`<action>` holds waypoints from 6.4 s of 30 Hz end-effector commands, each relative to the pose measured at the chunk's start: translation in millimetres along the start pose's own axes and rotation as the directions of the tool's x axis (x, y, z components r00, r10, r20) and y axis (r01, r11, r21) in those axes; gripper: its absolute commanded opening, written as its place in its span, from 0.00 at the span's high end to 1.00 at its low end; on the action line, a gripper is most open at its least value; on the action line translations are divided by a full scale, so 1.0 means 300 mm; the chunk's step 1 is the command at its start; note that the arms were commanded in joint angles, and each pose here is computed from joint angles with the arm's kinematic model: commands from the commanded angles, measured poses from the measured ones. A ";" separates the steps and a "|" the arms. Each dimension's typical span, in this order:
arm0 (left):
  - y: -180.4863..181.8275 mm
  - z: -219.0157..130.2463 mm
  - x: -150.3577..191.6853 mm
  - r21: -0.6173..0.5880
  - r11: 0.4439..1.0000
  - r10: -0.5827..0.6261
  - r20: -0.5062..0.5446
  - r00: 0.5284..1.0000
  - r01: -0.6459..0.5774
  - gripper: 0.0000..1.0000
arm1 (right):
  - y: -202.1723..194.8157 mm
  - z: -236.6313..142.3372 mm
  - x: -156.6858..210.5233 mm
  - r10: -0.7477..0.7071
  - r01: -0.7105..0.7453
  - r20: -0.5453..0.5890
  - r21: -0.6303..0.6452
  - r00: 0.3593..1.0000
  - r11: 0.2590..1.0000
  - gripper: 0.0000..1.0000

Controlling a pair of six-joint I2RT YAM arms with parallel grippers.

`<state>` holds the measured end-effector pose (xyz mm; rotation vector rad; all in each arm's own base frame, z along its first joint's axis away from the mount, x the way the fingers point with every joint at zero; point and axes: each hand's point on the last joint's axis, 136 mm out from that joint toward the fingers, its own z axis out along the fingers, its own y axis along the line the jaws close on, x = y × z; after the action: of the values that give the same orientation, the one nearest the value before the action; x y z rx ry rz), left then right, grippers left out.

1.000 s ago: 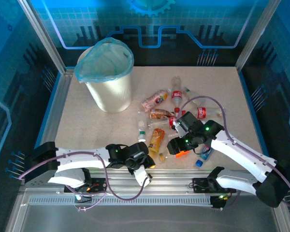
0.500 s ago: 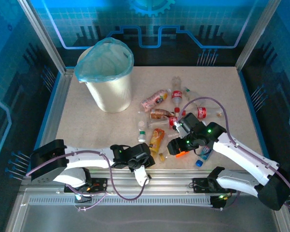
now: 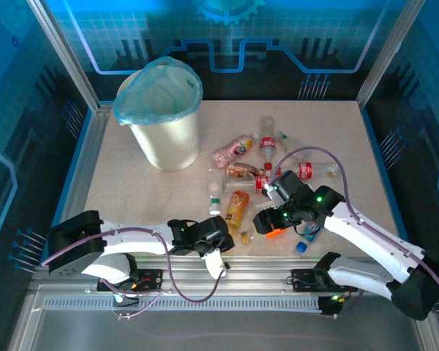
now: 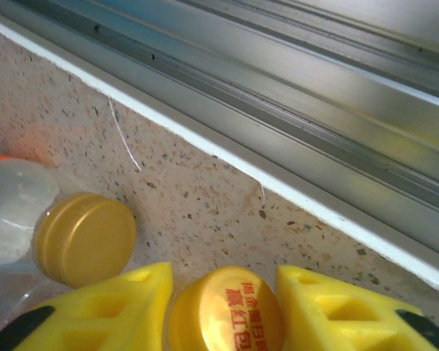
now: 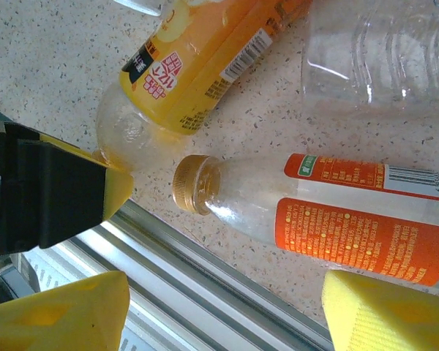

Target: Put the plastic bottles in the bin

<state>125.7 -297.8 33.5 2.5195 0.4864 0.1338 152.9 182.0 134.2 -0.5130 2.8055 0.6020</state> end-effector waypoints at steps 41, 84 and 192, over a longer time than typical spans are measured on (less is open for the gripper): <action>0.419 -0.652 -0.040 -0.274 0.611 -0.632 0.396 0.666 0.743 1.00 | 0.120 -0.206 -0.238 -0.025 0.032 0.230 -0.026 0.973 0.999 0.31; 0.662 -1.415 1.413 -0.088 -0.772 -0.317 0.912 -0.261 0.630 1.00 | 0.745 -0.359 -0.876 -0.343 0.408 0.490 -0.029 0.801 0.912 0.34; -0.008 0.025 0.468 -0.031 0.935 -0.353 -0.158 0.922 0.353 0.26 | 0.110 -0.090 -0.218 -0.023 0.032 0.128 -0.069 0.992 0.997 0.33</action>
<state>254.6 -249.9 31.6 2.3481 1.0247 0.1837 199.5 211.8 180.4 -0.5003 2.6873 0.6628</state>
